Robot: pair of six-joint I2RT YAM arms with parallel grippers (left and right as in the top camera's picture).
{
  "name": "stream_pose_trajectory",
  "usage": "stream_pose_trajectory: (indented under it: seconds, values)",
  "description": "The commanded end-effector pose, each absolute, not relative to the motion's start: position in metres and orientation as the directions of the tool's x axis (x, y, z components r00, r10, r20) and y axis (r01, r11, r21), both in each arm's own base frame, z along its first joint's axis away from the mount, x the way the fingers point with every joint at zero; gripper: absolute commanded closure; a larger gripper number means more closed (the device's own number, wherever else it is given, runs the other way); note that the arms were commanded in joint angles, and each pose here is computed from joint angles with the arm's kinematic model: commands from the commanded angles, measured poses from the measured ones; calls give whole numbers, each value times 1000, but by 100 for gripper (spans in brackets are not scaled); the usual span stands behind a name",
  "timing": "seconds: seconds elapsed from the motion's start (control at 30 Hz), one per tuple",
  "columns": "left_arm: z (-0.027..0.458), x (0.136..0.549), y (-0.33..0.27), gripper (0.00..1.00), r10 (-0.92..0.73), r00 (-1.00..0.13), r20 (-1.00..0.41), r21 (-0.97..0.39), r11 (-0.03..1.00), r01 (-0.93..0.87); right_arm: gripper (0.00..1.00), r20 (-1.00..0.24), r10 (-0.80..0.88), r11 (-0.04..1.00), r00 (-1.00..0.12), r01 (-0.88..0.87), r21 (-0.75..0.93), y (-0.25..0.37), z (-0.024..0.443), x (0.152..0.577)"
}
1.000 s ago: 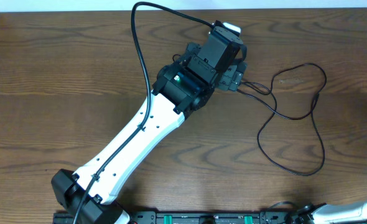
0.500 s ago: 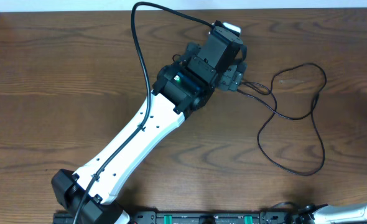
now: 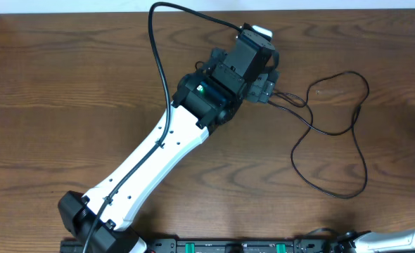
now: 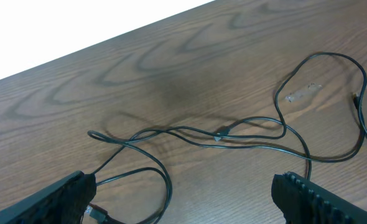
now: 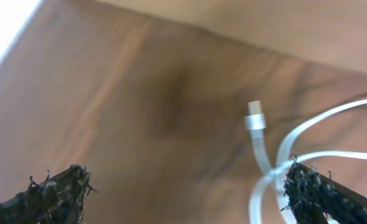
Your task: Untangle cables
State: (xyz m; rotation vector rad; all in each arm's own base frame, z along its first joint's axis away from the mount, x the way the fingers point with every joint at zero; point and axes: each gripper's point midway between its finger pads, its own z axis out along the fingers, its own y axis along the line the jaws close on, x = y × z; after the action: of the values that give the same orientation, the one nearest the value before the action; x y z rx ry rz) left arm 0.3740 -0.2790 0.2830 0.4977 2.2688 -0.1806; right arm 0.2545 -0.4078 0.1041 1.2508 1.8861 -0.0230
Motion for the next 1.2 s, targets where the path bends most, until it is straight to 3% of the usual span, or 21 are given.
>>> stream_pose_trajectory:
  seconds: [0.0, 0.13, 0.4, 0.7, 0.8, 0.97, 1.17]
  values:
    - [293, 374, -276, 5, 286, -597, -749, 32, 916, 399, 1, -577, 808, 505, -118, 643, 576, -385, 117, 275]
    - [293, 374, -276, 5, 286, -597, -749, 32, 916, 399, 1, -572, 806, 547, -155, 566, 617, -365, 133, 287]
    - [293, 374, -276, 5, 286, -597, -749, 32, 916, 399, 1, -686, 663, 747, -301, 329, 577, -305, 175, 336]
    - [293, 374, -276, 5, 286, -597, -749, 32, 916, 399, 1, -806, 299, 892, -510, -151, 426, -159, 180, 415]
    - [293, 374, -276, 5, 286, -597, -749, 32, 916, 399, 1, -852, 117, 889, -511, -328, 319, -103, 178, 432]
    - [293, 374, -276, 5, 286, -597, -749, 32, 916, 399, 1, -852, -165, 880, -496, -465, 101, -35, 160, 454]
    - [293, 374, -276, 5, 286, -597, -749, 32, 916, 399, 0, -812, -399, 752, -425, -659, -24, 50, 129, 457]
